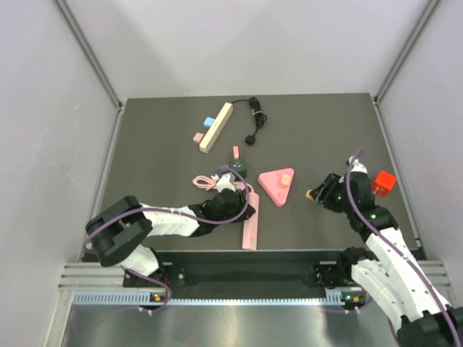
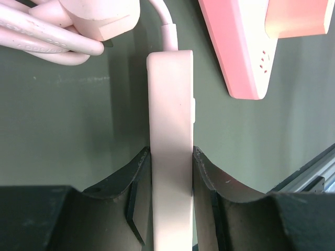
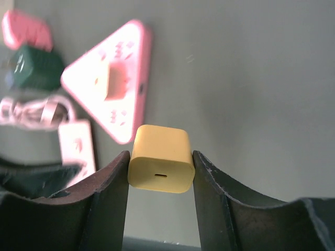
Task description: Pull the plug off the socket
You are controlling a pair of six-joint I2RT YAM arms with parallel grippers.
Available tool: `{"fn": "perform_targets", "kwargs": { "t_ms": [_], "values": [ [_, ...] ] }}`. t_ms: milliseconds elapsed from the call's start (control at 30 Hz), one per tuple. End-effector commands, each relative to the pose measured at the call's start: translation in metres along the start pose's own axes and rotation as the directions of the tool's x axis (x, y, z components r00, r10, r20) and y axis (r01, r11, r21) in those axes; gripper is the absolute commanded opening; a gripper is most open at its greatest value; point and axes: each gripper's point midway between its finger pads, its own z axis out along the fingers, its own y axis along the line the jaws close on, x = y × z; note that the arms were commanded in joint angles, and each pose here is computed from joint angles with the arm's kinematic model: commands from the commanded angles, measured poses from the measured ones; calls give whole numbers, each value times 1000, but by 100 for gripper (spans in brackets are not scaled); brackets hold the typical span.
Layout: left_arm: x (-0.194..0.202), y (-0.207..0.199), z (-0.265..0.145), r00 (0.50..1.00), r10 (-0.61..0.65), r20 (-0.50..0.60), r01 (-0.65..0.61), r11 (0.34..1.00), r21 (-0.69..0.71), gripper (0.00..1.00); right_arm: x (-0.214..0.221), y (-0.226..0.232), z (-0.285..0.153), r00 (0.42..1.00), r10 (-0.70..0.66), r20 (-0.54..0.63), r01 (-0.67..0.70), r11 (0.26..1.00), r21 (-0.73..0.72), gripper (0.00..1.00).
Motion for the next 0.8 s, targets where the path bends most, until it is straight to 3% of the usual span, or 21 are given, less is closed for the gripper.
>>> {"fn": "perform_targets", "kwargs": {
  "t_ms": [0, 133, 200, 267, 367, 533, 767],
  "values": [
    [0, 23, -5, 999, 32, 8, -31, 997, -70, 0, -23, -31, -17, 994, 60, 92, -76, 981, 178, 0],
    [-1, 22, -7, 1000, 27, 11, -26, 998, -60, 0, -34, -62, -24, 956, 212, 203, -268, 911, 313, 0],
    [0, 21, -8, 1000, 25, 11, -25, 998, -55, 0, -40, -96, -38, 913, 253, 320, -381, 807, 450, 0],
    [0, 22, -9, 1000, 24, 12, -23, 998, -52, 0, -53, -119, -54, 867, 244, 434, -460, 725, 513, 0],
    [2, 24, -8, 1000, 24, 7, -23, 998, -52, 0, -69, -158, -91, 744, 180, 643, -616, 557, 557, 1],
    [7, 21, -7, 1000, 16, -13, -16, 999, -36, 0, -81, -189, -114, 625, 103, 773, -725, 445, 527, 5],
    [6, 14, -8, 1000, 9, -19, -9, 1000, -14, 0, -55, -247, -109, 641, 27, 767, -750, 233, 619, 7]
  ]
}}
